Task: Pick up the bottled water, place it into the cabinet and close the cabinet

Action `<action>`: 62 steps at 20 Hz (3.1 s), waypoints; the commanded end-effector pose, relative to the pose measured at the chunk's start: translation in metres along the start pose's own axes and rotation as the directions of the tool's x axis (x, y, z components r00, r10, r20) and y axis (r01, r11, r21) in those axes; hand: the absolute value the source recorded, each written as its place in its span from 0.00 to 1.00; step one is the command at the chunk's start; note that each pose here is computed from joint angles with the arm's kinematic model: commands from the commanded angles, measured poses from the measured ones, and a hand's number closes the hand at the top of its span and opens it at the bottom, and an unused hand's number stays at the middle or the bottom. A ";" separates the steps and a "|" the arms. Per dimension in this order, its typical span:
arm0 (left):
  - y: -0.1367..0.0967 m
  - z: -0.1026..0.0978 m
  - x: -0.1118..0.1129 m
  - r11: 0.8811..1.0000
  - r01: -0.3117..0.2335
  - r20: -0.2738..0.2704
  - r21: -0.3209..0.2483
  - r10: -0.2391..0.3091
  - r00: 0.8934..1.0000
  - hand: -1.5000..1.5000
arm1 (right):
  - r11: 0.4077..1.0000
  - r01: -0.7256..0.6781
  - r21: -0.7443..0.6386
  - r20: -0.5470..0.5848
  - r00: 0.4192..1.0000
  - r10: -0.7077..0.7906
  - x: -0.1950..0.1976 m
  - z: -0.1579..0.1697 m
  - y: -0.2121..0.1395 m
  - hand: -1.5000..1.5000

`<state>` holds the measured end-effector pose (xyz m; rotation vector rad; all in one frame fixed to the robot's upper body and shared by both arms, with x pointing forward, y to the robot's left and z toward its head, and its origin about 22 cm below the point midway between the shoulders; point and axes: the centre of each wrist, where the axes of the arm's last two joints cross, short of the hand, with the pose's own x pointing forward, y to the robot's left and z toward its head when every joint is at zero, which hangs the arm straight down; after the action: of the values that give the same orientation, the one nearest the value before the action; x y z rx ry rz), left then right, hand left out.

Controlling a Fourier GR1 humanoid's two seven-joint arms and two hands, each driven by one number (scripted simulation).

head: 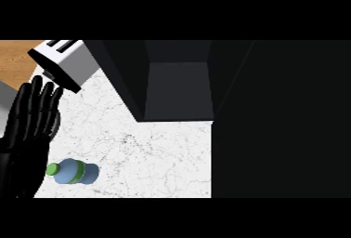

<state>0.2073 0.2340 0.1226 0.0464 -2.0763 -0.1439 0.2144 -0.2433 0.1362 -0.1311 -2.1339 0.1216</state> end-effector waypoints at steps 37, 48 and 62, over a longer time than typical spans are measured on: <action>0.034 0.105 0.118 0.885 -0.011 -0.214 0.466 0.125 0.969 0.00 | 0.937 0.281 0.208 -0.148 0.956 -0.254 0.107 0.070 0.048 0.00; 0.036 0.104 0.086 0.895 0.012 -0.285 0.445 0.129 0.950 0.00 | 0.940 0.268 0.212 -0.140 0.960 -0.242 0.108 0.079 0.052 0.00; 0.045 0.098 0.031 0.879 0.070 -0.332 0.472 0.103 0.938 0.00 | 0.930 0.283 0.234 -0.137 0.957 -0.257 0.111 0.079 0.055 0.00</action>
<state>0.1036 0.2873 0.1145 0.3348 -1.7165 0.3558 0.1093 -0.1629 0.1622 0.3777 -1.9256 0.1938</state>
